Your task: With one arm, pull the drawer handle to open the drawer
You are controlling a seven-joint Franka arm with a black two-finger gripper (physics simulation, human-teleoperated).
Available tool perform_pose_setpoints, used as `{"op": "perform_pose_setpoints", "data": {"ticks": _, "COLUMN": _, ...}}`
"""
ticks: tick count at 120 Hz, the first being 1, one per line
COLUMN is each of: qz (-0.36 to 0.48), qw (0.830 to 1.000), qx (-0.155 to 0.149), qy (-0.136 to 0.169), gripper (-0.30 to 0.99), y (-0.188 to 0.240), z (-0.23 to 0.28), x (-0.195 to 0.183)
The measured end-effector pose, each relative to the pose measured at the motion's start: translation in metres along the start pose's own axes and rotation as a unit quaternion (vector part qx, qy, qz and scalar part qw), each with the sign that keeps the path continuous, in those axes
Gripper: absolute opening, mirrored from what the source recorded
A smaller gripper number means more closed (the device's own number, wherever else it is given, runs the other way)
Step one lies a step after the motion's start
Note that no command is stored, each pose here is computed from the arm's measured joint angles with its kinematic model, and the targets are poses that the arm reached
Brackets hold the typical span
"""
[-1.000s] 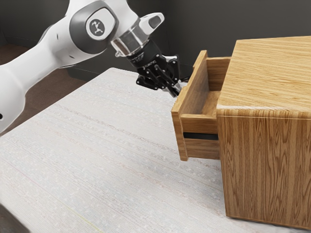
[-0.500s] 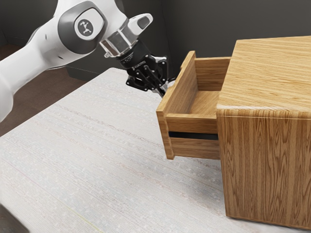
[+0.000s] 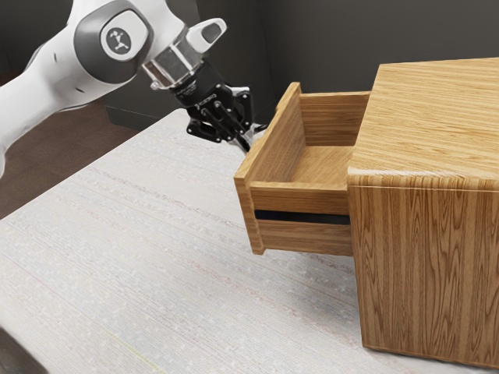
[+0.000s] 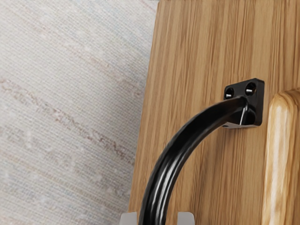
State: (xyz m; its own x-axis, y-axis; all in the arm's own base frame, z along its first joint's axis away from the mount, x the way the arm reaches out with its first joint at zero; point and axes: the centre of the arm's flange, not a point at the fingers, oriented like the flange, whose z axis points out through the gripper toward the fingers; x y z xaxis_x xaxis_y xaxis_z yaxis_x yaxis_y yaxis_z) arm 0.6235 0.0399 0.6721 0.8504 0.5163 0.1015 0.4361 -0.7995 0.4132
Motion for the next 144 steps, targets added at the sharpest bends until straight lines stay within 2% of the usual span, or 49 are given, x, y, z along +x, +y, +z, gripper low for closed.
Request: {"op": "perform_pose_setpoints", "data": {"ticks": 144, "qz": -0.037, "qw": 0.999, "qx": 0.013, "qy": 0.008, "gripper": -0.08, "y": -0.052, "z": -0.024, "x": 0.008}}
